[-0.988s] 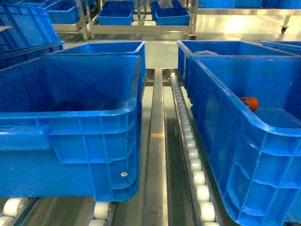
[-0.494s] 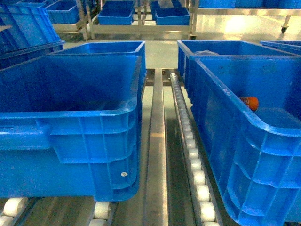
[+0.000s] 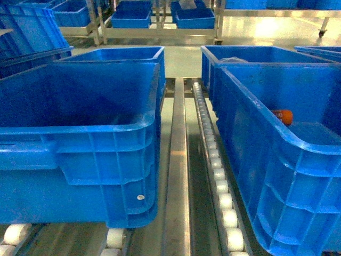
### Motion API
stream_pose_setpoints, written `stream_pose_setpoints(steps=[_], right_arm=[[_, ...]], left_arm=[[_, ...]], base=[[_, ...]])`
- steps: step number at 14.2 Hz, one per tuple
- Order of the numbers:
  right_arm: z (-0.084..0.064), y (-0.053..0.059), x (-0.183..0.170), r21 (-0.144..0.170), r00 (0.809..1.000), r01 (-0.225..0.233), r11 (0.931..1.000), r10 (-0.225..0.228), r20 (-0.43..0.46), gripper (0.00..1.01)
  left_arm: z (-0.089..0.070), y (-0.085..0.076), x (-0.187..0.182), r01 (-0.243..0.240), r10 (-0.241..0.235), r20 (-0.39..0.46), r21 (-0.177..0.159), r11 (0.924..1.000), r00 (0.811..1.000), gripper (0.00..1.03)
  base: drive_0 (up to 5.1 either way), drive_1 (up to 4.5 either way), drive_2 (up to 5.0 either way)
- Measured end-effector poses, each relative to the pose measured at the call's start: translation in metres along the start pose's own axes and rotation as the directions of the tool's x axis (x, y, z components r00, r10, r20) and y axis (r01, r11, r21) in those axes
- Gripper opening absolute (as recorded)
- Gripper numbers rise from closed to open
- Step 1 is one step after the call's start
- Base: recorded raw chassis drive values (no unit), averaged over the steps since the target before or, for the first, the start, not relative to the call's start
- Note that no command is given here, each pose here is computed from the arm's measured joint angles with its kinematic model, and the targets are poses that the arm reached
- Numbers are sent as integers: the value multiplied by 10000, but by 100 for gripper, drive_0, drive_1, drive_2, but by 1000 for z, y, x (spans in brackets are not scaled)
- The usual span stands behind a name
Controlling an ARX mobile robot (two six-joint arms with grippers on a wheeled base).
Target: Sort blue parts and orange caps into right shelf containers
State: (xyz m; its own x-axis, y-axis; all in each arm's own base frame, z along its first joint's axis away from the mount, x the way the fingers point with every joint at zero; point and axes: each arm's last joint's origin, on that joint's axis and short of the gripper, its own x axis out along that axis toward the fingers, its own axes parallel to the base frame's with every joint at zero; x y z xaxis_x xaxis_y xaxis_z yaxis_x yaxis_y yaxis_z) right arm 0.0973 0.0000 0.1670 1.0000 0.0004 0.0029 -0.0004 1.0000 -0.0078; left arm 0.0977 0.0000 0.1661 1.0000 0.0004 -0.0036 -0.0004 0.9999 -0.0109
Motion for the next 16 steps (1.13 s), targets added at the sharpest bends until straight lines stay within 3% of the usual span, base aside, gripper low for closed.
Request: stream_pose_setpoints(steps=[16], right_arm=[[0, 0, 0, 0, 10000, 4, 10000, -4, 0, 98]], left_arm=[[0, 0, 0, 0, 0, 0, 0, 10000, 10000, 98]], base=[[0, 0, 0]])
